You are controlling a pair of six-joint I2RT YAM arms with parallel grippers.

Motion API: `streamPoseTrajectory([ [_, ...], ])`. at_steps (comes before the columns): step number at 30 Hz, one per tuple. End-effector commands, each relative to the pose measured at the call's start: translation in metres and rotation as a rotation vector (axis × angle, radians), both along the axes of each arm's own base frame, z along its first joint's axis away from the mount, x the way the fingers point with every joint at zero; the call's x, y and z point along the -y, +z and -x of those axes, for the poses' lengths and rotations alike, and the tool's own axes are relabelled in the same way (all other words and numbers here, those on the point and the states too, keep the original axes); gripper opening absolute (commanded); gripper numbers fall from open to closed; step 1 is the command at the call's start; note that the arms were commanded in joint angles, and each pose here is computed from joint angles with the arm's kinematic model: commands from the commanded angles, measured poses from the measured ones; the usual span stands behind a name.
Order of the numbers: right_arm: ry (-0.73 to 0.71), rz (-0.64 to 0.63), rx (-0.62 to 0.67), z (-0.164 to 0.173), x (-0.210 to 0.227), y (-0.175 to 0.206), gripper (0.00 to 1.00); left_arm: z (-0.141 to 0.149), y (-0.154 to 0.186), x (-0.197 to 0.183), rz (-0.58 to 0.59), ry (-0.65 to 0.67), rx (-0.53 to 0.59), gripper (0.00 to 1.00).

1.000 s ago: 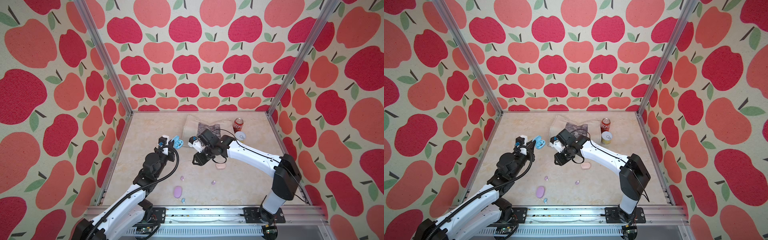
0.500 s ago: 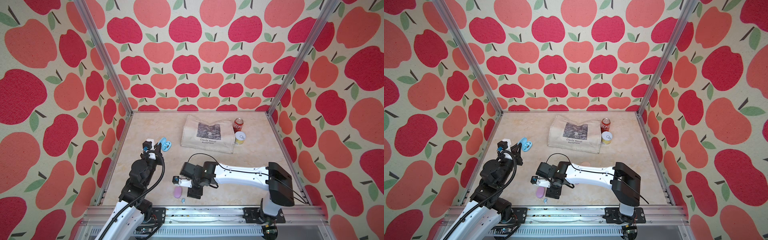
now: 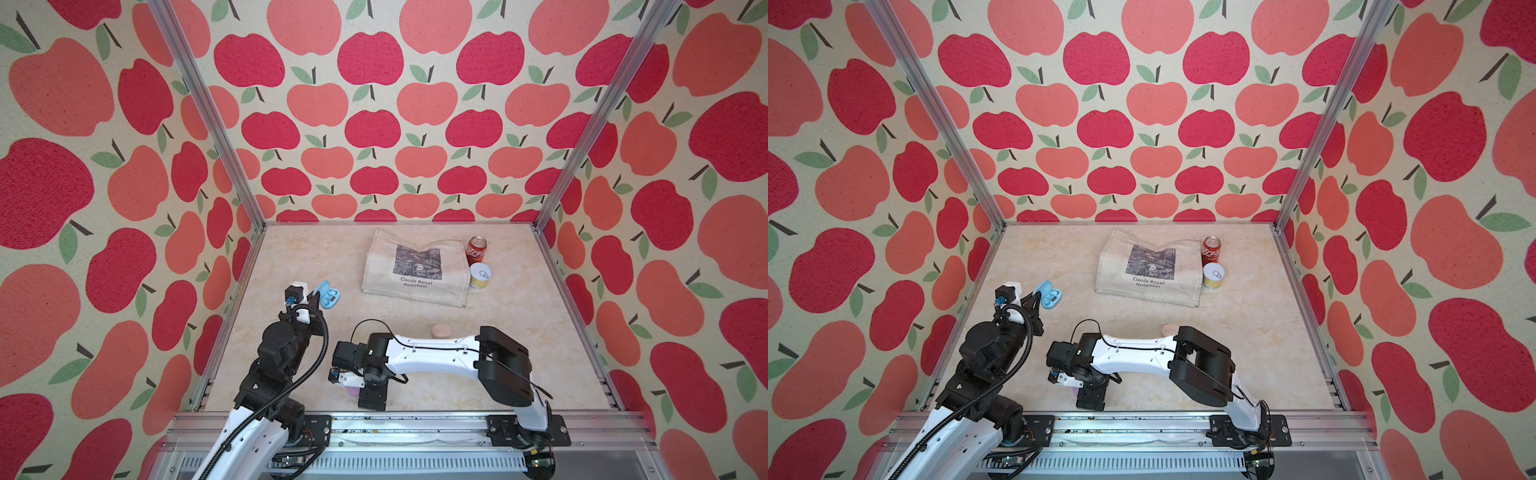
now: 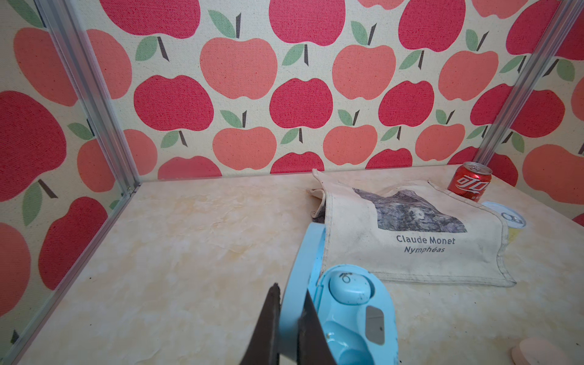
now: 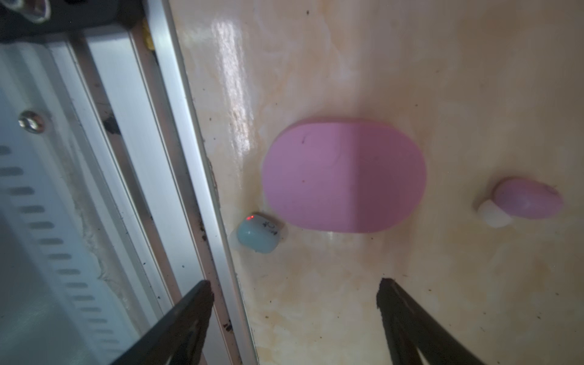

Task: Insert wireless bluetooth earbuds into charging case
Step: Rotate the wireless bluetooth earbud at the bottom-center of the table.

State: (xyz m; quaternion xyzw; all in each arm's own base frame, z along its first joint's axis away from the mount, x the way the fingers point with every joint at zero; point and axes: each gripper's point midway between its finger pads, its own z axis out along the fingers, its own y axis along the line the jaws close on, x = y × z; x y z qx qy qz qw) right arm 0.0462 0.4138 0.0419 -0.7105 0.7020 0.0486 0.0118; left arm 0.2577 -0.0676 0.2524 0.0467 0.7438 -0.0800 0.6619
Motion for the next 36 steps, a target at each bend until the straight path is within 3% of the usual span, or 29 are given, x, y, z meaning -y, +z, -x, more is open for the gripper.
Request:
streamPoseTrajectory([
  [1,-0.033,0.079,0.020,-0.001,0.006,-0.002,0.86,0.003,0.014,-0.008,-0.008,0.033,0.036,0.00],
  [19,-0.023,0.152,0.010,-0.010,-0.009,-0.024,0.85,0.004,0.005,-0.011,-0.045,0.042,0.033,0.00],
  [27,-0.065,0.131,0.041,-0.032,-0.022,-0.032,0.83,0.002,0.001,-0.011,-0.060,0.035,0.031,0.00],
  [36,-0.157,0.141,0.079,-0.068,-0.003,-0.036,0.80,0.001,0.006,-0.014,-0.065,0.040,0.047,0.00],
])
